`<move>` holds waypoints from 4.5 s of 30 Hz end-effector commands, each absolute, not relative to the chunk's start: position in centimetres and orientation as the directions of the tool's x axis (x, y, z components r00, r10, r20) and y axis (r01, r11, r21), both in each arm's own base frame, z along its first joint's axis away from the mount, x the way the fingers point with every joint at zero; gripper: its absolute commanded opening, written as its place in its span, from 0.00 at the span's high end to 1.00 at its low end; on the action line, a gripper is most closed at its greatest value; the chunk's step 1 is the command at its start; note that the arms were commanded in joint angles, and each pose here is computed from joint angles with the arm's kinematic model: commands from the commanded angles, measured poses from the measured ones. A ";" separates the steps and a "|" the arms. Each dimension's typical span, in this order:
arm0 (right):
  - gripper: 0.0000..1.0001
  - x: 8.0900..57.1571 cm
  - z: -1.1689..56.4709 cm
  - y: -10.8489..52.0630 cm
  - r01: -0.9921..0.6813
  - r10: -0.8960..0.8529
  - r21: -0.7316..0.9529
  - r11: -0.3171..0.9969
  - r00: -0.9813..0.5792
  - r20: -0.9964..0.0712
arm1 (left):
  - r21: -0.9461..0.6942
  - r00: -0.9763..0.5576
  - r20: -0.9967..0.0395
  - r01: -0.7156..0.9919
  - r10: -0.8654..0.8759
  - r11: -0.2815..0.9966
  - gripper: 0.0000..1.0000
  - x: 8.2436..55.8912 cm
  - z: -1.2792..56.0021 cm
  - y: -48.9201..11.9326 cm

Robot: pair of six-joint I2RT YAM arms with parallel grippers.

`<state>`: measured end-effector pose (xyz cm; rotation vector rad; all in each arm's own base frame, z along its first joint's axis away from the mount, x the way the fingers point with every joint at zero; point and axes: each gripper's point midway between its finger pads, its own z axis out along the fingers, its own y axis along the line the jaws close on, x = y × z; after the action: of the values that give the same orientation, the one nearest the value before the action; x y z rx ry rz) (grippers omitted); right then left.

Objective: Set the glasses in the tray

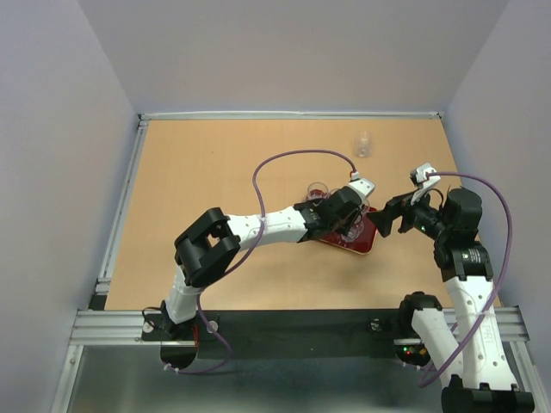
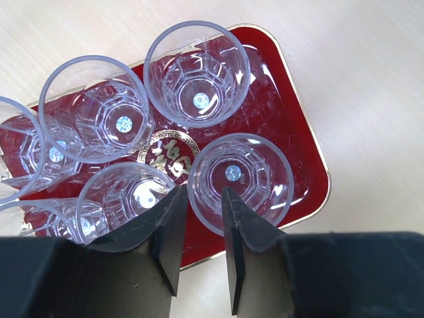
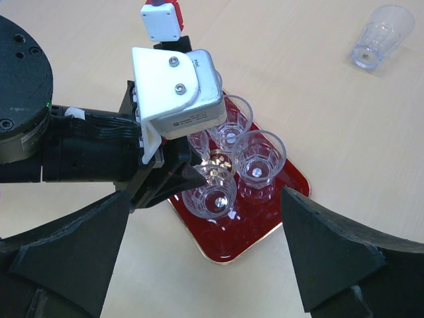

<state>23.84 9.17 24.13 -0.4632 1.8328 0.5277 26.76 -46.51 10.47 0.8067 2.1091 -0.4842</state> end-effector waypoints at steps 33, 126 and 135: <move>0.00 28.8 24.2 8.7 -0.424 0.074 0.302 0.854 -0.475 -0.877 | 0.109 -0.164 -0.967 0.421 0.194 0.900 0.19 29.3 29.4 -28.3; 0.75 27.4 30.1 16.0 -0.945 -0.155 -0.143 0.294 0.101 -0.983 | -0.788 -0.729 -0.589 0.614 -0.348 0.048 0.17 21.0 33.5 -31.7; 0.75 23.9 29.1 16.6 -0.971 -0.138 -0.085 0.225 0.055 -0.989 | -0.847 -0.816 -0.514 0.531 -0.263 0.008 0.21 20.7 32.1 -33.6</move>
<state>26.11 16.05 28.44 -1.1135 1.4103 0.8737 21.95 -32.82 30.11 0.2061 1.7896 -1.7690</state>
